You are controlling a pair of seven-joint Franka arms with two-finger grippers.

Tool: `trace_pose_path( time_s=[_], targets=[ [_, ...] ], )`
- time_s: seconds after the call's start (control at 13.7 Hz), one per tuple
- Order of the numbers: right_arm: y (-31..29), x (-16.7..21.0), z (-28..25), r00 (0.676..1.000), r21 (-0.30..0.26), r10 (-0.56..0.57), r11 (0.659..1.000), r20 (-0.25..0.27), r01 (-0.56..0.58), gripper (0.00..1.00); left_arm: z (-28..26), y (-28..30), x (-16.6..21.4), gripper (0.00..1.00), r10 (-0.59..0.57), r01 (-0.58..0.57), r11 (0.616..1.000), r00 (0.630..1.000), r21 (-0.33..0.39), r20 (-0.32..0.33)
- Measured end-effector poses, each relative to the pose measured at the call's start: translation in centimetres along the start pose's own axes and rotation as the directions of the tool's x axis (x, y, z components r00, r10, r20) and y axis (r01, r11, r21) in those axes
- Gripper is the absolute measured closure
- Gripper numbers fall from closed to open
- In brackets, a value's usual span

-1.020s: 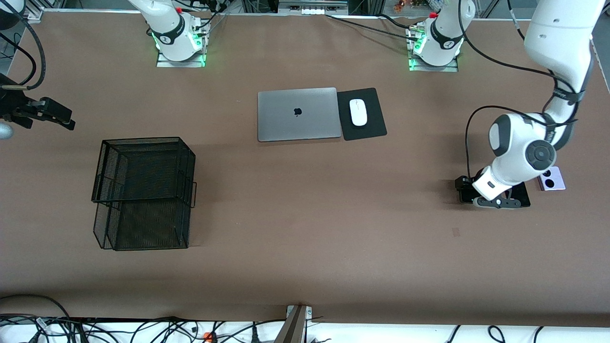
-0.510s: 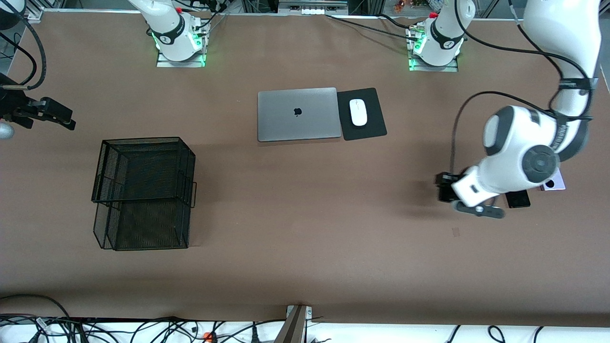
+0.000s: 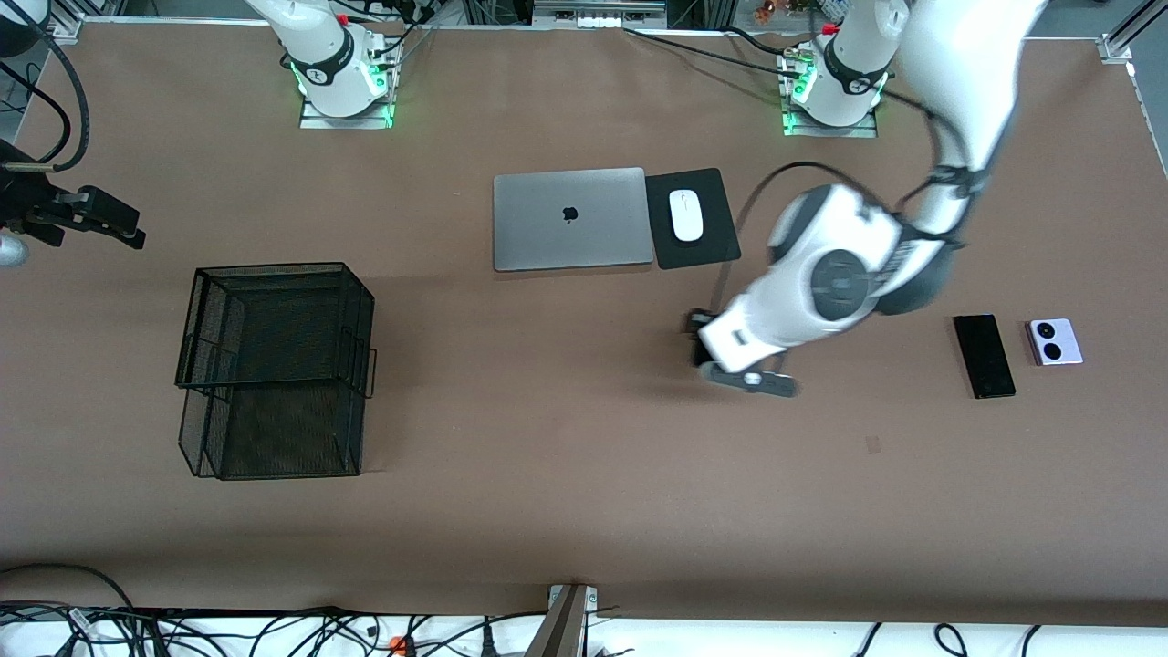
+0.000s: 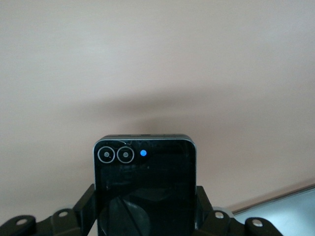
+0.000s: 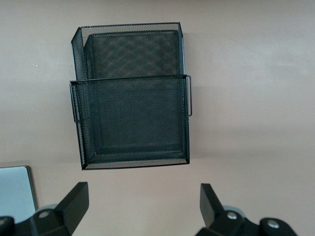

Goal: Place phones with both arms
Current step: 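Lift and carry the black flip phone toward the laptop with the left gripper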

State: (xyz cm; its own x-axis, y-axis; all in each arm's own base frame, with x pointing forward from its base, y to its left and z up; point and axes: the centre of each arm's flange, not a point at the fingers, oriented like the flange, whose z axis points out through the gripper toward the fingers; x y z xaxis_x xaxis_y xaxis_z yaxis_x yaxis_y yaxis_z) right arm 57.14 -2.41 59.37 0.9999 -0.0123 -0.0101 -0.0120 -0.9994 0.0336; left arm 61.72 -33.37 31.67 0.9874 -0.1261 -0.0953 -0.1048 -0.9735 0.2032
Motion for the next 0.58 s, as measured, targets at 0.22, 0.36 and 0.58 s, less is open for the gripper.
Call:
trace_pose_path(
  time_s=[0.22,0.36,0.58],
  targets=[
    [0.0,0.0,0.0,1.0,0.0,-0.001,1.0,0.0,0.001,0.0,6.4,7.2,-1.2,0.2,-0.038,0.035,0.998,0.997,-0.052,-0.069],
    [0.0,0.0,0.0,1.0,0.0,-0.001,1.0,0.0,0.001,0.0,11.2,10.2,-2.6,0.2,-0.05,0.047,0.998,0.994,-0.036,-0.095],
    [0.0,0.0,0.1,1.0,0.0,0.0,1.0,0.002,0.0,0.0,16.6,12.6,-4.4,0.2,-0.06,0.063,0.998,0.99,0.016,-0.124]
  ],
)
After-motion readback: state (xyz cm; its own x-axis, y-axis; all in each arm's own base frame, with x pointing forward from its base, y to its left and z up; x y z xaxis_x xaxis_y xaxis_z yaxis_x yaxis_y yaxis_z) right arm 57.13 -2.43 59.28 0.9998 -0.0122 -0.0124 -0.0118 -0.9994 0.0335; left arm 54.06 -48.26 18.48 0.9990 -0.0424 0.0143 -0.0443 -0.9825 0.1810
